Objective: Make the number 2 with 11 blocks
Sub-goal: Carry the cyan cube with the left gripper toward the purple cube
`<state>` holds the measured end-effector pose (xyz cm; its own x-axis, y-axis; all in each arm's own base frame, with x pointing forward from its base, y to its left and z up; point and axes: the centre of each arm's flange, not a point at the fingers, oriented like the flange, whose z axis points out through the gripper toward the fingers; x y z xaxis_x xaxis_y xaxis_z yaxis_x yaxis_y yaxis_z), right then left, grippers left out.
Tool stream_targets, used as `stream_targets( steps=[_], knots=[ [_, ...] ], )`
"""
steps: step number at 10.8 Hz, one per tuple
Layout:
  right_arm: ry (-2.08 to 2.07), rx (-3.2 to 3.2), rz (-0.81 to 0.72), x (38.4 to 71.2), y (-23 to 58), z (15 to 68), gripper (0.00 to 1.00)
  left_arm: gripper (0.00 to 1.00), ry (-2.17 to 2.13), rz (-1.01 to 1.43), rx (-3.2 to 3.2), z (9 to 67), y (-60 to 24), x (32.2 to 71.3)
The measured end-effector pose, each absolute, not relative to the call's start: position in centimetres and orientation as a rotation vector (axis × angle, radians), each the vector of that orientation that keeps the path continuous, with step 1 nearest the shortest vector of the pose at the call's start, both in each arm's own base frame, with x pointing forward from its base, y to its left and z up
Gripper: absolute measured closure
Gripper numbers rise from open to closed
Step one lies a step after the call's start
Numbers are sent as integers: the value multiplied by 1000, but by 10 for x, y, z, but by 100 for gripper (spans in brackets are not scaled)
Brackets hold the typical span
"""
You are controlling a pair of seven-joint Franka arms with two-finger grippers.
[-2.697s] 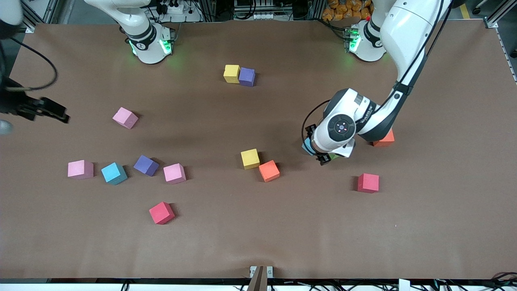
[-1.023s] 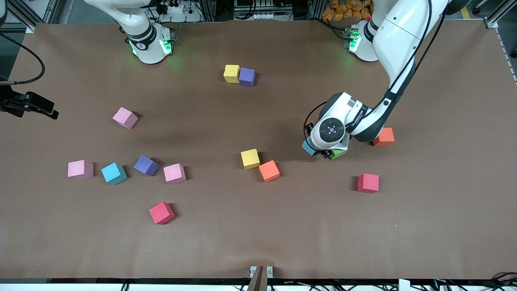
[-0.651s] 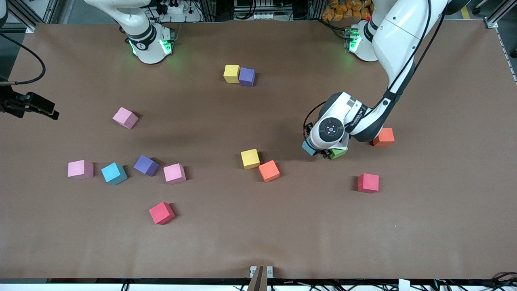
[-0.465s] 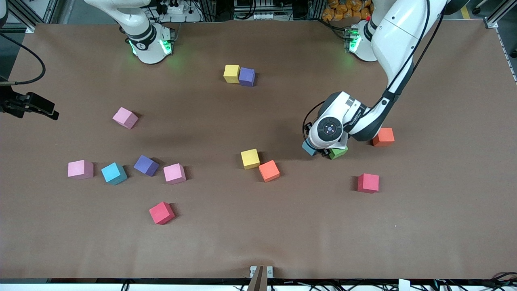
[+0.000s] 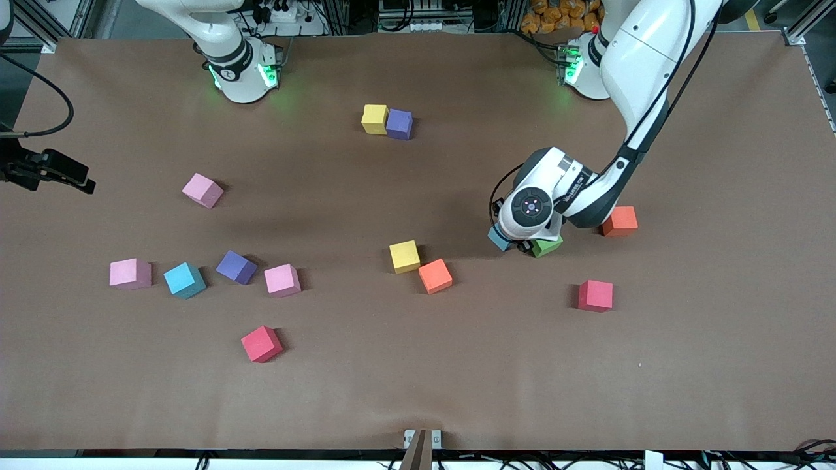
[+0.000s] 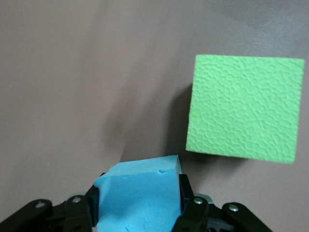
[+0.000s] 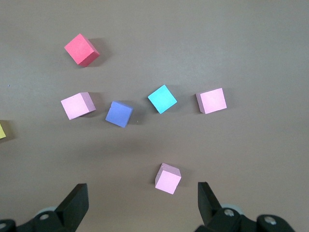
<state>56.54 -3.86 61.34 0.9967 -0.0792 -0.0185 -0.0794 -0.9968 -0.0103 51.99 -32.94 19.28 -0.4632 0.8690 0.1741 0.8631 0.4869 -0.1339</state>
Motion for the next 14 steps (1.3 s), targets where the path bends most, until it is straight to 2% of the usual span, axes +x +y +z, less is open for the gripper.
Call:
stream_targets(
  steps=[2,4,7,11,14],
  knots=[
    [123,-3128,28,565,-38,613,0,39,-2446,40,-1650,205,-362,503],
    [123,-3128,29,566,-38,613,0,44,-2334,76,-1819,219,-415,462],
    [120,-3128,28,566,-37,613,0,44,-2146,116,-2002,234,-471,387],
    [120,-3128,29,566,-37,613,0,44,-1870,126,-2180,235,-505,266],
    [121,-3128,30,566,-37,612,0,44,-1738,100,-2255,228,-520,210]
  ],
)
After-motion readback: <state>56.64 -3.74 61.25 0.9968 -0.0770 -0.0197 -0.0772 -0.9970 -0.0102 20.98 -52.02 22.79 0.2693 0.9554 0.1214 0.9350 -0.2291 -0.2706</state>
